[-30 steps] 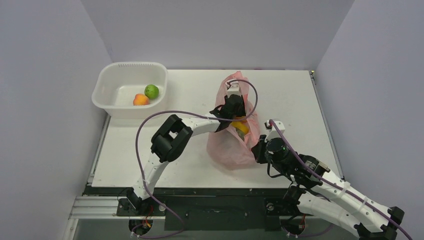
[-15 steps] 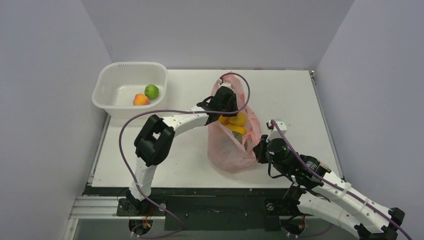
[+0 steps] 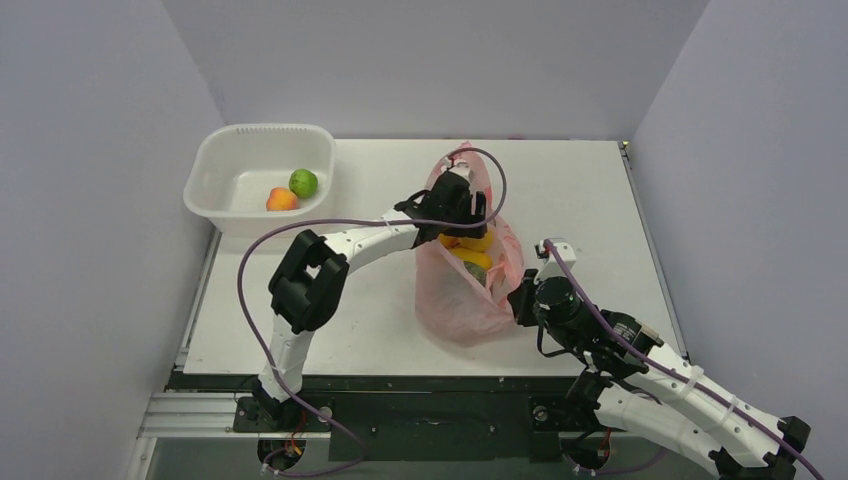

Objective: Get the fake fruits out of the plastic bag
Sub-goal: Take out the fake fruit from the plastic bag.

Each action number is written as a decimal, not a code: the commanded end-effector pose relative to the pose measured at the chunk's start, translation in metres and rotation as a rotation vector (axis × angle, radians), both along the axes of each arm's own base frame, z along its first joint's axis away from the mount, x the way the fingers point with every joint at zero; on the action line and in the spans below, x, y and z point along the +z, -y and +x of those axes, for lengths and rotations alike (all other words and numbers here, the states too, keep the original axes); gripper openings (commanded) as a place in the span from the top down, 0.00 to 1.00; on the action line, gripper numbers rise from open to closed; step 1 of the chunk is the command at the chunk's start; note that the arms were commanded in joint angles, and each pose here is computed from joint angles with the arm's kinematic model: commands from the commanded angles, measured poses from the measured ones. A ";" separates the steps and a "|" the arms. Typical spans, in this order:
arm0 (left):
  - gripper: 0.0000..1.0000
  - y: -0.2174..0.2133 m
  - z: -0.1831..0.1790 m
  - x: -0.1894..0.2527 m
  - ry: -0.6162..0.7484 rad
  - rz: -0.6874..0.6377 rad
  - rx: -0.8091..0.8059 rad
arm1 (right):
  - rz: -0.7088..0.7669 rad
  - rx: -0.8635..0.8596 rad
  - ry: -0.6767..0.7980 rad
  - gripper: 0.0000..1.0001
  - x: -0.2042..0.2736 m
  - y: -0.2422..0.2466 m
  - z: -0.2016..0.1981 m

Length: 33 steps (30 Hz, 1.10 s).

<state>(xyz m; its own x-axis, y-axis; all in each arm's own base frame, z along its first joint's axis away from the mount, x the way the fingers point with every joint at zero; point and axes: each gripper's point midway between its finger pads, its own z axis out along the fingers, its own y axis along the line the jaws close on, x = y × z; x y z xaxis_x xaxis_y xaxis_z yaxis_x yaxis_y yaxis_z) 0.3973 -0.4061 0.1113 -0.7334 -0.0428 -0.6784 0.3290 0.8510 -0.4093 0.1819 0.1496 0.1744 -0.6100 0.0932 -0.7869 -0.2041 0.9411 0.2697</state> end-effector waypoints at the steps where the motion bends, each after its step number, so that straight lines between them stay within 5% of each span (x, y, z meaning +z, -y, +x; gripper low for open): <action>1: 0.30 0.006 0.009 0.000 0.096 0.124 -0.050 | 0.032 -0.036 0.049 1.00 0.016 0.004 0.007; 10: 0.27 0.012 0.026 -0.047 0.131 0.303 -0.082 | 0.023 -0.033 0.032 1.00 0.009 0.003 0.005; 17: 0.29 0.018 0.043 -0.052 0.147 0.320 -0.066 | 0.033 -0.028 0.026 1.00 0.008 0.001 0.004; 23: 0.60 0.027 0.031 -0.035 0.107 0.238 -0.090 | 0.029 -0.033 0.035 1.00 0.010 0.003 0.005; 33: 0.81 0.023 -0.026 0.013 -0.136 0.015 -0.137 | -0.023 -0.035 0.062 1.00 0.007 0.011 0.008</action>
